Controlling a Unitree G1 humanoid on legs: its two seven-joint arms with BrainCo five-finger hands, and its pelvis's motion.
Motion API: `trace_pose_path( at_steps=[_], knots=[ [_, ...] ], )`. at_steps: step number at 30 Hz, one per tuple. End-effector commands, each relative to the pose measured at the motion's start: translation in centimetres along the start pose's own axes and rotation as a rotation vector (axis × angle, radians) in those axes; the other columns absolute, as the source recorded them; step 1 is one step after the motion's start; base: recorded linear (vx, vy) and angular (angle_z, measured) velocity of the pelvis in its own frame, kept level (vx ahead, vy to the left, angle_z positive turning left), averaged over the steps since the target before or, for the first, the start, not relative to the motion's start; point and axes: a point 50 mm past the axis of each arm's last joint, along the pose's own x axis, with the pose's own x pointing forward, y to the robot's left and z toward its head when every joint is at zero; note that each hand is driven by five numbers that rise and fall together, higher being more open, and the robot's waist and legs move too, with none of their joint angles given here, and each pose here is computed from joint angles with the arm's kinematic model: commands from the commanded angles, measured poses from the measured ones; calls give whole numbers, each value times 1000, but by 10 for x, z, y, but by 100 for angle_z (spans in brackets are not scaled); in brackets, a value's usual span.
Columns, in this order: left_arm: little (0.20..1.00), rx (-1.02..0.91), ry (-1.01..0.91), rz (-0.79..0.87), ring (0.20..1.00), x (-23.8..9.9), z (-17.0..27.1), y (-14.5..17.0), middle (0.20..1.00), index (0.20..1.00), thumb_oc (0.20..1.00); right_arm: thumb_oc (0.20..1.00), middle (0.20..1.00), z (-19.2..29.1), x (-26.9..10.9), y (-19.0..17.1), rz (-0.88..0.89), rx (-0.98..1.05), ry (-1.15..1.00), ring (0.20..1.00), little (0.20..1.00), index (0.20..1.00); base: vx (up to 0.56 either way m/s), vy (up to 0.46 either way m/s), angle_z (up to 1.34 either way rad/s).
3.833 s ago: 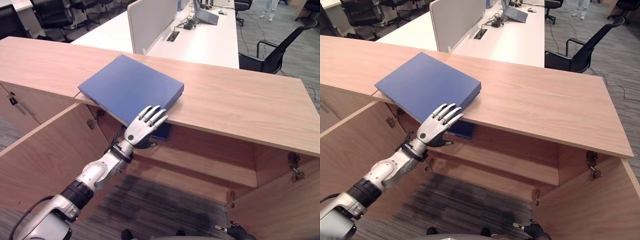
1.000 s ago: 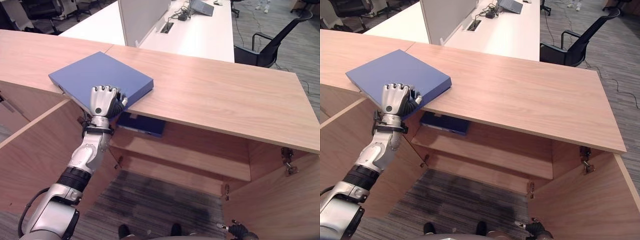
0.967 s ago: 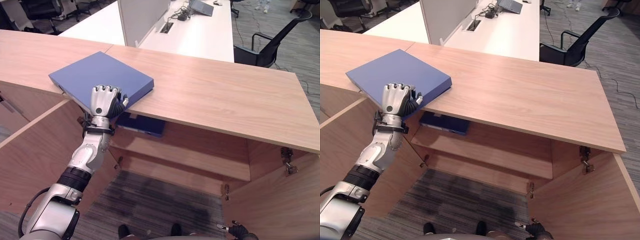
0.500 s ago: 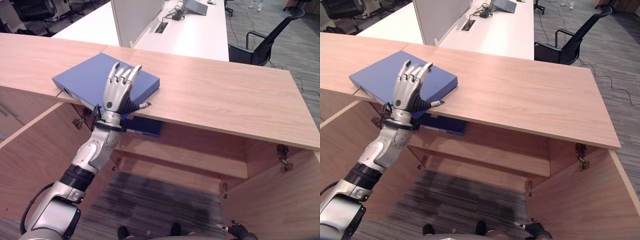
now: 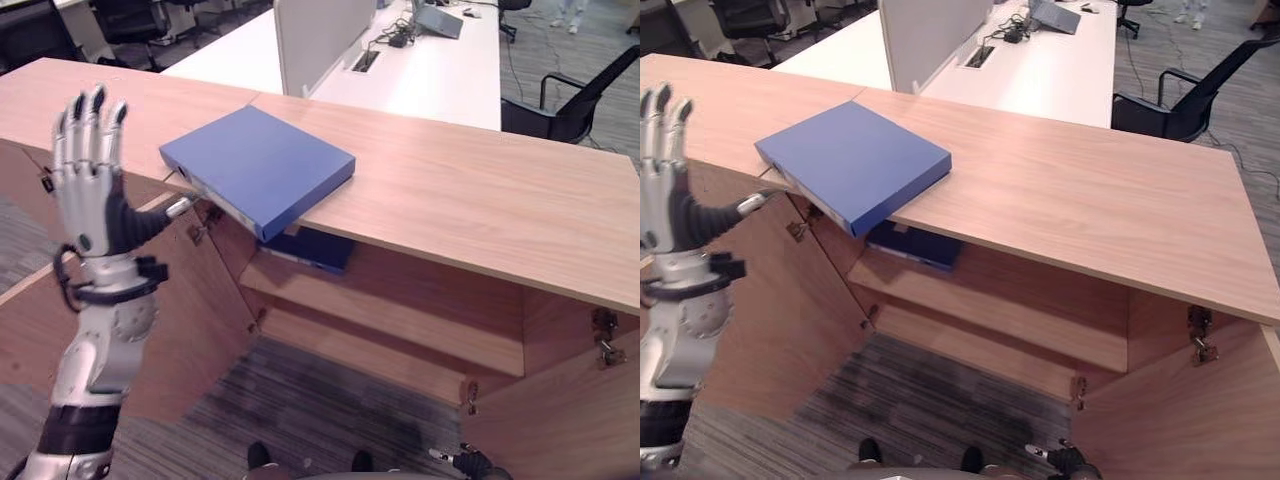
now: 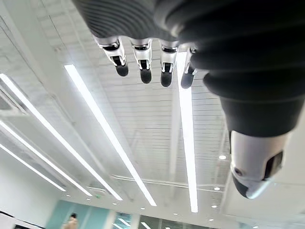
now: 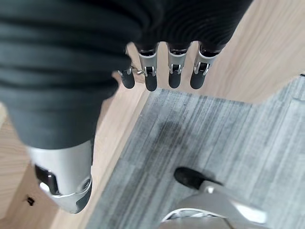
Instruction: Put the empty folder in the office cabinet
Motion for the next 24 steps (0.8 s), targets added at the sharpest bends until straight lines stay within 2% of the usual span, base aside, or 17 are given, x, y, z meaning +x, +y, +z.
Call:
trace_pose_path(
  at_steps=[1,4,8,10,12,24],
  knots=[
    [1000,105,-46,-10,1000,-1,-13,9,1000,1000,1000,1000,1000,14,1,11,19,29,-47,1000,1000,1000,-6,-7,6],
    [1000,139,-47,-178,1000,-21,-19,-3,1000,1000,1000,1000,1000,17,2,7,11,49,-58,1000,1000,1000,4,-7,11],
    [1000,135,-53,-264,1000,-29,-20,-18,1000,1000,1000,1000,1000,19,2,6,9,52,-65,1000,1000,1000,8,-4,8],
    [1000,105,-87,-325,1000,-27,-11,-39,1000,1000,1000,1000,1000,21,2,4,3,45,-73,1000,1000,1000,0,0,0],
    [1000,79,-122,-342,1000,-20,-1,-53,1000,1000,1000,1000,1000,22,2,4,2,41,-76,1000,1000,1000,18,10,-12],
    [1000,78,-245,-384,1000,1,31,-91,1000,1000,1000,1000,1000,21,2,5,-8,7,-71,1000,1000,1000,7,3,-10]
  ],
)
